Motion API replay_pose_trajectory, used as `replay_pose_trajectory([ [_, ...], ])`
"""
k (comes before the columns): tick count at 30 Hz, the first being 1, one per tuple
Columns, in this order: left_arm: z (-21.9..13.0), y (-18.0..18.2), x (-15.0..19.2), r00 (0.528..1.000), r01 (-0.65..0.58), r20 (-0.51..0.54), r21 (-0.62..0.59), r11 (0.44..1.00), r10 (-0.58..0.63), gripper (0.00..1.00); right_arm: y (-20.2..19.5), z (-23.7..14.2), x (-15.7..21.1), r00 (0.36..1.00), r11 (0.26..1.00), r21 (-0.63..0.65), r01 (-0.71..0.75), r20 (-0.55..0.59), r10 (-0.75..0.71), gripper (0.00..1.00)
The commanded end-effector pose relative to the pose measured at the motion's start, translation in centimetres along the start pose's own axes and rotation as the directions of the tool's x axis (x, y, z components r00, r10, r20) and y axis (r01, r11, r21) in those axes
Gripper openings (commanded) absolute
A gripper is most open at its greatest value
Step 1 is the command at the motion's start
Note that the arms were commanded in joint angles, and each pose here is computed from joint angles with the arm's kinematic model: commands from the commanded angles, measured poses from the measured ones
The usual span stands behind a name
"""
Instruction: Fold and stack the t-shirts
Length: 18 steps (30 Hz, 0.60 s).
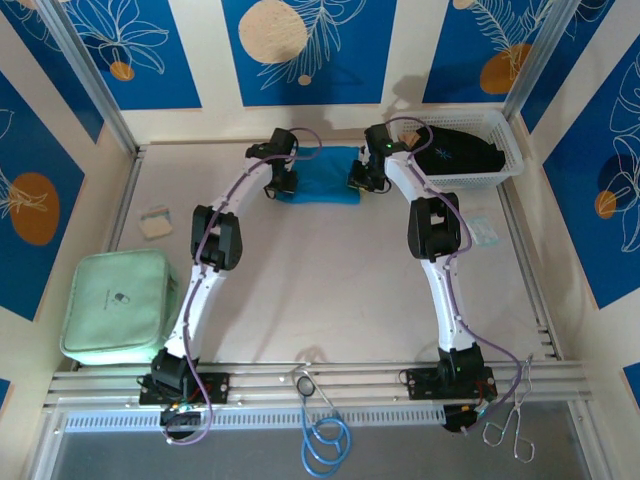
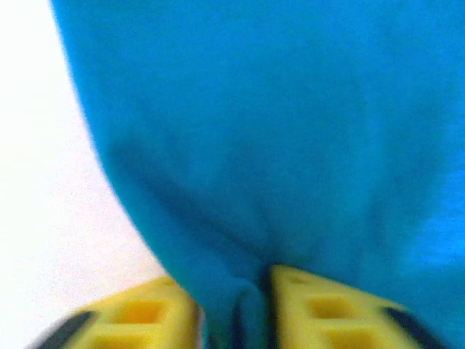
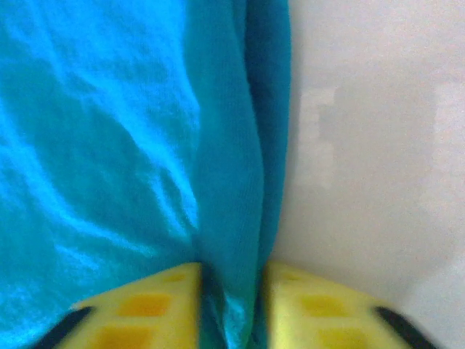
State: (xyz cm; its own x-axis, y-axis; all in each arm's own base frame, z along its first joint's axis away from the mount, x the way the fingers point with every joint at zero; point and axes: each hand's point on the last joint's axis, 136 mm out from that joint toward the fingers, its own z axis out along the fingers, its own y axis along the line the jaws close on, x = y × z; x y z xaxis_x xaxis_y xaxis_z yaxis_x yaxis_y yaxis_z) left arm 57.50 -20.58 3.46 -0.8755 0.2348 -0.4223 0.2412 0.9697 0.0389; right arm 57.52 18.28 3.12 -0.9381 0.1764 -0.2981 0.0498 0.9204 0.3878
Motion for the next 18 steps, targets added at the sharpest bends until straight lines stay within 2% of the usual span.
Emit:
replay_pose_trajectory([
  [1,0.1,2.0,2.8,0.993,-0.021,-0.114,-0.054,0.998,0.015,0.65,-0.3,-2.0,-0.5,1.000,0.999,0.025,0.025,-0.002,-0.025,0.66],
  [2,-0.9,2.1,2.2,0.996,-0.020,-0.091,-0.055,0.998,0.015,0.70,0.1,-3.0,-1.0,0.999,0.999,0.026,0.037,0.014,-0.038,0.75],
  [3,-2.0,2.2,1.4,0.998,-0.021,-0.063,-0.056,0.998,0.018,0.73,0.4,-4.0,-1.4,0.998,0.999,0.025,0.047,0.032,-0.048,0.80],
  [5,-4.8,2.3,-0.4,1.000,-0.020,0.006,-0.058,0.998,0.020,0.80,1.2,-6.6,-2.4,0.995,0.997,0.023,0.067,0.070,-0.069,0.99],
  [7,-8.1,2.5,-2.2,0.997,-0.015,0.079,-0.062,0.998,0.020,0.89,1.9,-9.2,-3.0,0.990,0.996,0.024,0.085,0.108,-0.087,0.99],
  [9,-12.0,2.8,-3.8,0.987,-0.008,0.158,-0.072,0.997,0.019,0.95,2.6,-11.9,-3.3,0.984,0.994,0.024,0.107,0.142,-0.109,0.99],
  [12,-18.2,3.3,-5.2,0.958,0.004,0.285,-0.078,0.997,0.018,0.99,4.0,-16.1,-2.8,0.971,0.990,0.021,0.142,0.192,-0.143,0.99],
  [15,-24.9,3.5,-5.4,0.896,0.016,0.443,-0.056,0.998,0.011,1.00,5.0,-20.4,-1.6,0.945,0.982,0.023,0.187,0.268,-0.187,0.99],
  [18,-30.8,3.9,-4.3,0.805,0.010,0.593,-0.042,0.999,0.017,1.00,5.1,-24.2,0.1,0.916,0.975,0.027,0.221,0.338,-0.217,0.99],
])
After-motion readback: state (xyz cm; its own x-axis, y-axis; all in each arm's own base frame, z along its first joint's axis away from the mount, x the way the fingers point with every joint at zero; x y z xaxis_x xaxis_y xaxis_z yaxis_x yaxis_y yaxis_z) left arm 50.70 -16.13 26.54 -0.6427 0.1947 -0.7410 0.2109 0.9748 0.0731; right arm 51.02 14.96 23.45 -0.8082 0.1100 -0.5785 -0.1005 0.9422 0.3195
